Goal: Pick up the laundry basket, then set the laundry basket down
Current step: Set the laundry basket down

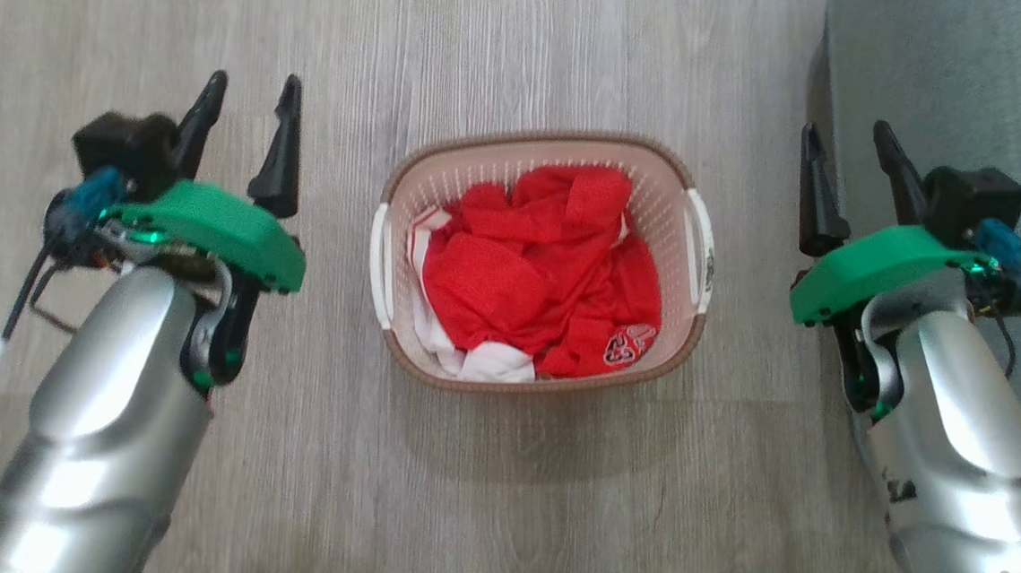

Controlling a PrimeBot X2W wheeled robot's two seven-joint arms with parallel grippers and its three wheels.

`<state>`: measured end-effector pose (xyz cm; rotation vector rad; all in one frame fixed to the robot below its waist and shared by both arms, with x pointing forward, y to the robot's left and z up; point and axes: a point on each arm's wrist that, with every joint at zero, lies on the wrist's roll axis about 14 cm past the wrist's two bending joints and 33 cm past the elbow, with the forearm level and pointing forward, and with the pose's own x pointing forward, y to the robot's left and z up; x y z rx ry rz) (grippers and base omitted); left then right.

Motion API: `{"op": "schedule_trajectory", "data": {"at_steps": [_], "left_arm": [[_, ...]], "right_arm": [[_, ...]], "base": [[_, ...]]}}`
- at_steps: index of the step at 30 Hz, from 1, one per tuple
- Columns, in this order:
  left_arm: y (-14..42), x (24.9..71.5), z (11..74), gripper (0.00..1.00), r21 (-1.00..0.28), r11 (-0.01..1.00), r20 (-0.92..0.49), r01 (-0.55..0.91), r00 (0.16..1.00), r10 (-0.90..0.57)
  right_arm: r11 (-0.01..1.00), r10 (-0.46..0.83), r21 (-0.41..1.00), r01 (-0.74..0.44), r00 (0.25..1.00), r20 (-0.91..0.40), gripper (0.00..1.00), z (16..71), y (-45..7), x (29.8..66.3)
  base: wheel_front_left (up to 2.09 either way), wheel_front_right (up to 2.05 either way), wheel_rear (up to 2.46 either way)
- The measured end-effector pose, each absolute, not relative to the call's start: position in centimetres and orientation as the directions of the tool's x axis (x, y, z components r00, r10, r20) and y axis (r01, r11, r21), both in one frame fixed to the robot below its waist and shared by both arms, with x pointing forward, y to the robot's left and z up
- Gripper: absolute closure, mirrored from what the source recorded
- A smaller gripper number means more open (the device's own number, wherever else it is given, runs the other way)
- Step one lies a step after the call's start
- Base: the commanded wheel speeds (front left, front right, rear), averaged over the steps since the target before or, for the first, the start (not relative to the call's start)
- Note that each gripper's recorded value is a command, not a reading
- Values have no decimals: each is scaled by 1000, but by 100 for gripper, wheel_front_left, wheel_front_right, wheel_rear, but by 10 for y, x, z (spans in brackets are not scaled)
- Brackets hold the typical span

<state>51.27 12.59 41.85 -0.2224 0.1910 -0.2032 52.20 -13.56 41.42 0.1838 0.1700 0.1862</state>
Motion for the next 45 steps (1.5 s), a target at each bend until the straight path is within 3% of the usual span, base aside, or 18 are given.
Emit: {"op": "schedule_trajectory", "data": {"at_steps": [16, 31, 45], "left_arm": [[148, 433, 495, 0, -187, 974, 36, 126, 992, -122], [156, 374, 509, 0, -181, 980, 2, 81, 997, -82], [158, 346, 507, 0, -178, 982, -30, 62, 997, -69]], "right_arm": [[974, 169, 142, -177, 983, 67, 0, 502, -144, 466], [982, 135, 126, -144, 988, 75, 0, 523, -158, 414], [985, 116, 122, -122, 992, 55, 0, 527, -165, 388]], "base": [[0, 0, 0], [0, 0, 0], [0, 0, 0]]}}
